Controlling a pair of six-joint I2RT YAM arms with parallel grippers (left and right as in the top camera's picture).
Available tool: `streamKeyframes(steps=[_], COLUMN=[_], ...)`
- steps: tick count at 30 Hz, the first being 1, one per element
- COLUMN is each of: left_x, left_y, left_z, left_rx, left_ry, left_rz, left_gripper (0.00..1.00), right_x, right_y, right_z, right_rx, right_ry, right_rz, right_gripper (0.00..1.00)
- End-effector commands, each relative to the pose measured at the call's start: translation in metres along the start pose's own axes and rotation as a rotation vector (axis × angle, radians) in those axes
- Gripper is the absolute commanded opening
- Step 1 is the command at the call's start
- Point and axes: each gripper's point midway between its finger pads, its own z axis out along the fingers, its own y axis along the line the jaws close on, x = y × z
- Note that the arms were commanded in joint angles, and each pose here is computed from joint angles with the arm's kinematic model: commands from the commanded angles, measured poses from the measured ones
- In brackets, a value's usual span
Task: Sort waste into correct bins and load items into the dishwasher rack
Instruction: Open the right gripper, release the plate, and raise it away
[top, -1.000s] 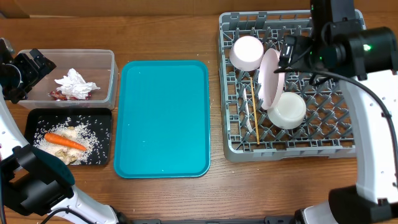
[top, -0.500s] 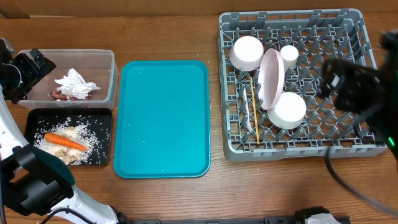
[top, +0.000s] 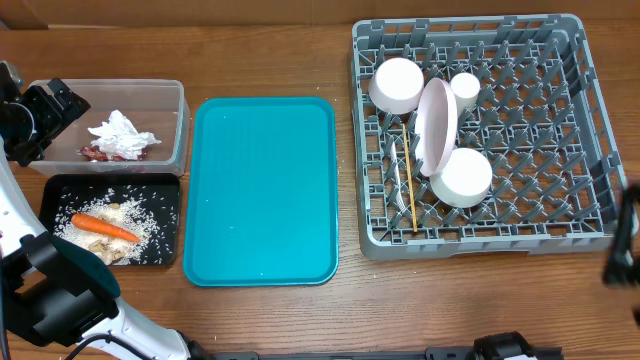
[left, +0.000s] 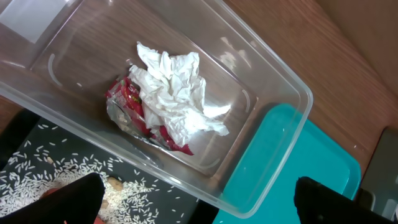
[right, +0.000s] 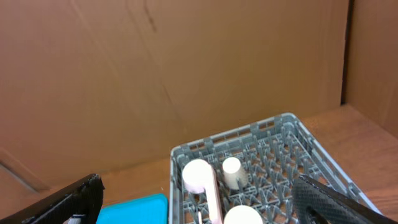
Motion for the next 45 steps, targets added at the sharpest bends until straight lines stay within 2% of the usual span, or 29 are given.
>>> streamKeyframes(steps=[1, 9, 18, 31, 45], left_x=[0.002, 0.002, 0.002, 0.002, 0.002], left_y=[-0.001, -0.001, -0.001, -0.001, -0.001], left_z=[0.004, 0.004, 0.004, 0.004, 0.004], left_rx=[-0.002, -0.002, -0.002, -0.002, -0.002], left_ry=[0.011, 0.011, 0.011, 0.011, 0.011], left_rz=[-0.006, -0.006, -0.006, -0.006, -0.006], left_gripper=[1.0, 1.0, 1.0, 1.0, 1.0], right_x=[0.012, 0.056, 0.103, 0.135, 0.171], right_y=[-0.005, -0.024, -0.037, -0.037, -0.038], right_z=[-0.01, -0.021, 0.006, 0.053, 0.1], right_rx=[-0.012, -0.026, -0.041, -0.141, -0.218], right_ry=[-0.006, -0.047, -0.099, -0.29, -0.408], right_rz=[0.024, 0.063, 0.107, 0.165, 0.188], right_gripper=[1.0, 1.0, 1.0, 1.0, 1.0])
